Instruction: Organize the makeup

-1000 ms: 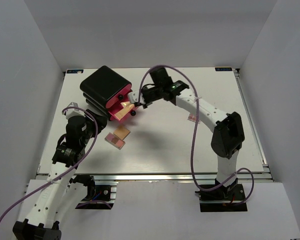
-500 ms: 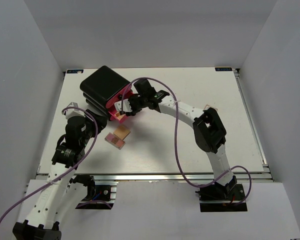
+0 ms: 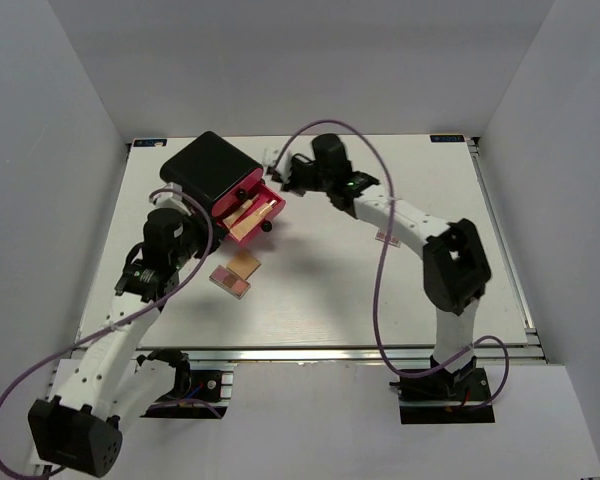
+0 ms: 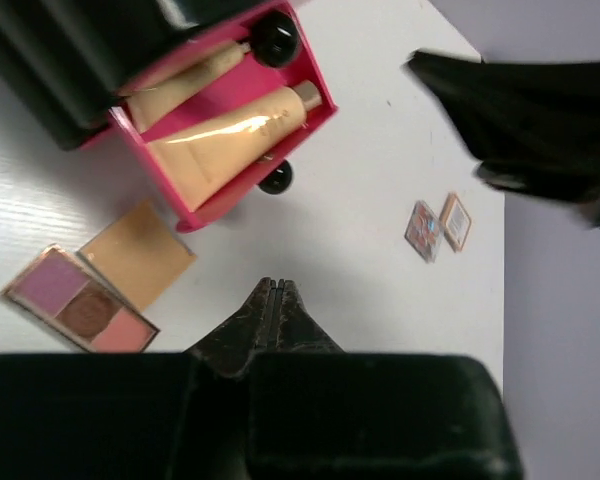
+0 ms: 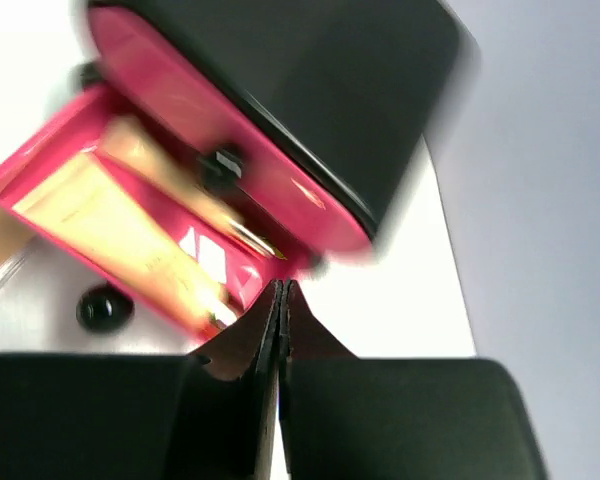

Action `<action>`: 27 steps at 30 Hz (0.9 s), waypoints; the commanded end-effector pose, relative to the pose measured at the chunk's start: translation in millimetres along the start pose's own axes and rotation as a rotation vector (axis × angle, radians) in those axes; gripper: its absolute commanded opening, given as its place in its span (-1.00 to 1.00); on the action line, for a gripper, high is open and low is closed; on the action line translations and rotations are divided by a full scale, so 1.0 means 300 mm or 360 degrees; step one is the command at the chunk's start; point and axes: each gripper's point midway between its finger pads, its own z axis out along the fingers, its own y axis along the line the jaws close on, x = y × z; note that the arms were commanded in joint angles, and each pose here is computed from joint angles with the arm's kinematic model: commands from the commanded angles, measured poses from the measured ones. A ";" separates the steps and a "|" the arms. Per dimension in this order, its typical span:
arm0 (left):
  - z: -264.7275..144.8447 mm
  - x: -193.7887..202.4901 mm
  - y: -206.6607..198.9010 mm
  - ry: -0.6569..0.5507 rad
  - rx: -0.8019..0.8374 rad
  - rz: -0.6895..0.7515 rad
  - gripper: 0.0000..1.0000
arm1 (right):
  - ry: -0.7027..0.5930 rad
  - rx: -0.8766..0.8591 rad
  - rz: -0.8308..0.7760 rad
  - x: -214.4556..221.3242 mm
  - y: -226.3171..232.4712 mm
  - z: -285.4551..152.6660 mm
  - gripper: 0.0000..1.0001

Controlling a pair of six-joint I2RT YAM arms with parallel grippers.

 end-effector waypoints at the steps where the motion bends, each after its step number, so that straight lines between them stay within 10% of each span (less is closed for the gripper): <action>1: 0.016 0.010 -0.149 0.0115 0.0266 0.0150 -1.00 | -0.0222 0.0446 0.0517 -0.080 -0.225 -0.225 -1.00; 10: 0.225 0.346 -0.211 0.0637 0.0020 0.1017 -0.97 | -0.0057 0.0656 0.0966 0.227 -0.185 -0.519 -1.00; 18: 0.414 0.370 -0.022 0.0789 -0.0485 0.1685 -0.77 | 0.0011 0.0745 0.1058 0.312 -0.156 -0.652 -1.00; 27: 0.552 0.257 0.074 0.0633 -0.0818 0.1869 0.03 | 0.0034 0.0755 0.1105 0.340 -0.124 -0.696 -1.00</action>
